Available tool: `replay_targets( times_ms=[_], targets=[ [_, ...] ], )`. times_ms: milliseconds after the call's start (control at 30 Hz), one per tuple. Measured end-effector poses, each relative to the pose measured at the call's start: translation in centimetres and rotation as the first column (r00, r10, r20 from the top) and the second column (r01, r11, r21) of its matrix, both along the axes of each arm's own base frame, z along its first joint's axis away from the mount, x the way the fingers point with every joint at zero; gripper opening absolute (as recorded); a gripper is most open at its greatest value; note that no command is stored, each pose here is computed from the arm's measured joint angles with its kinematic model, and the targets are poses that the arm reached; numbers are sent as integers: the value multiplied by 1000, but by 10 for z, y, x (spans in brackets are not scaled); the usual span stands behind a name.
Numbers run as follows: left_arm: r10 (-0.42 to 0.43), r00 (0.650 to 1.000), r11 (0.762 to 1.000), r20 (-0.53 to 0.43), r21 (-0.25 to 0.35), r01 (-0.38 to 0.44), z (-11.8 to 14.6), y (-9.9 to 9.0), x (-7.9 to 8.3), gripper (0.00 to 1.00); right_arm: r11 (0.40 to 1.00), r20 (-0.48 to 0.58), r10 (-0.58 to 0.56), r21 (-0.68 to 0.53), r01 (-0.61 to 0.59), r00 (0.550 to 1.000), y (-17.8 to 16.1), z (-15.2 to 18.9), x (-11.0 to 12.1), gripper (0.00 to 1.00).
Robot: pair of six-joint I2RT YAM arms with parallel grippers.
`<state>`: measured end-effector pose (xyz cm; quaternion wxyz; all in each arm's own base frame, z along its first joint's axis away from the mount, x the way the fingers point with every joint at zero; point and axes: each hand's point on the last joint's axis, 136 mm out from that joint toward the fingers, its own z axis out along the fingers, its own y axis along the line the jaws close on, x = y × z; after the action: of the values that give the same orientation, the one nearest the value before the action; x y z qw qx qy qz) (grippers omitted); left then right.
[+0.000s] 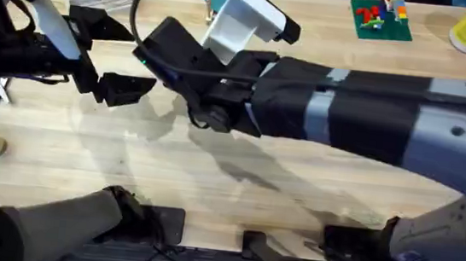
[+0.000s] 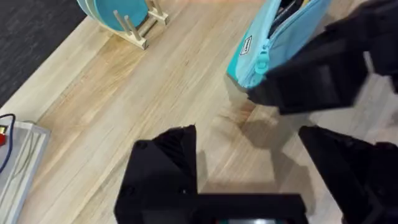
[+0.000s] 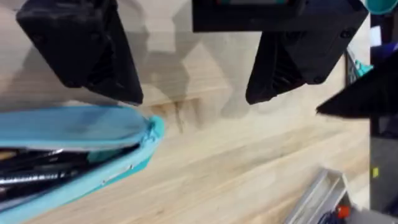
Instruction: Unzip the bag, pick up the pens from the table one at a time and place them inside, then zip the bag closed.
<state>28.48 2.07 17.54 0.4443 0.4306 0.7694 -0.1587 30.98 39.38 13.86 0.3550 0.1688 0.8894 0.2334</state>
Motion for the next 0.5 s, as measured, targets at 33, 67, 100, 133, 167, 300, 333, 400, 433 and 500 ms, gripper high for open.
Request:
replay_targets(
  times_ms=[33,67,100,133,167,300,333,400,433,500],
  targets=[
    [0,1000,1000,0,0,0,0,0,0,993,1000,1,-6,2,6,1000,-1,-1,3,997],
    [0,1000,1000,0,0,0,0,0,0,993,1000,2,-13,4,13,1000,-2,-2,6,997],
    [0,1000,1000,0,0,0,0,0,0,993,1000,4,-20,8,20,1000,-3,-2,9,997],
    [0,1000,1000,0,0,0,0,0,0,993,1000,7,-27,13,27,1000,-4,-2,13,997],
    [0,1000,1000,0,0,0,0,0,0,993,999,8,-33,15,33,999,-6,-2,16,996],
    [0,1000,1000,0,0,0,0,0,0,993,998,15,-58,28,57,998,-10,-3,27,981],
    [0,1000,1000,0,0,0,0,0,0,993,998,16,-63,30,62,998,-11,-4,30,972],
    [0,1000,1000,0,0,0,0,0,0,993,997,18,-68,32,67,998,-11,-6,33,953],
    [0,1000,1000,0,0,0,0,0,0,993,997,18,-68,32,68,998,-11,-8,33,944],
    [0,1000,1000,0,0,0,0,0,0,993,997,18,-67,33,67,998,-10,-9,33,934]
  ],
)
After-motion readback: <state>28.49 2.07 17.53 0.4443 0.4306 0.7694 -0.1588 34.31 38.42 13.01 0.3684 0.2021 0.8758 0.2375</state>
